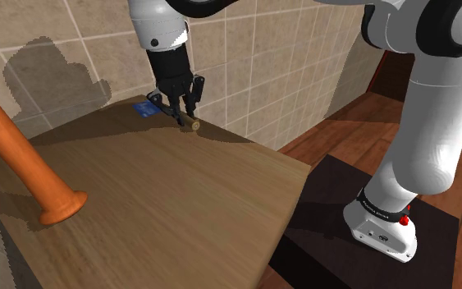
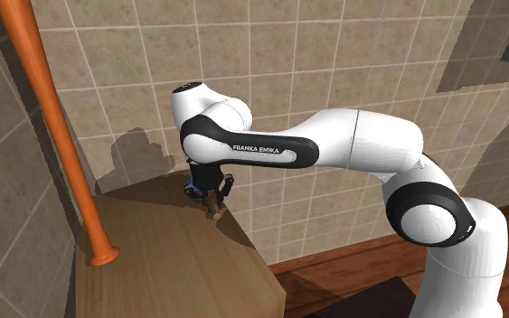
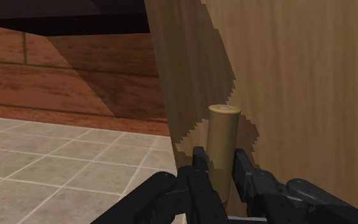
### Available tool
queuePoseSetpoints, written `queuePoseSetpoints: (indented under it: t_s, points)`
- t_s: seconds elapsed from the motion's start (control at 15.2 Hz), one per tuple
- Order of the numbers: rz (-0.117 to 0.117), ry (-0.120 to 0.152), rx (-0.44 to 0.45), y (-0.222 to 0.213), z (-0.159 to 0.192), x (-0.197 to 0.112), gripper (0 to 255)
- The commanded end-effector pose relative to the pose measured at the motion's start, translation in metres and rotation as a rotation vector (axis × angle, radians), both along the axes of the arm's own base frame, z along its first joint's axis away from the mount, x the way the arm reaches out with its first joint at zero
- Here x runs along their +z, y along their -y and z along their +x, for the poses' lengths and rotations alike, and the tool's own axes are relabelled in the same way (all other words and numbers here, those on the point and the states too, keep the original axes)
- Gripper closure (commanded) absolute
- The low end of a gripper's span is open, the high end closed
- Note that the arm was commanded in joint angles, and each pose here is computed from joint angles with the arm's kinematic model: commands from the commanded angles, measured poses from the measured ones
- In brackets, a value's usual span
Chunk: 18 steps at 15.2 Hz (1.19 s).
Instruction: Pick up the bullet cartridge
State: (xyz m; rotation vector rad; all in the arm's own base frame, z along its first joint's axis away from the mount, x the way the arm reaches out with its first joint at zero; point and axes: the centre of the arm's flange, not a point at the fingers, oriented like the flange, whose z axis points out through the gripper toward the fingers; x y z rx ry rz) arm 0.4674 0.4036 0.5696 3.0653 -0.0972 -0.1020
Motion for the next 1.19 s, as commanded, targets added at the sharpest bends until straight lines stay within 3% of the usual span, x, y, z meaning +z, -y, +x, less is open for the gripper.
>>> queuePoseSetpoints:
  t_s: [0.0, 1.12]
  points:
    - [-0.001, -0.002, 0.000, 0.000, 0.001, 0.000, 255]
    - [-0.001, -0.002, 0.000, 0.000, 0.001, 0.080, 255]
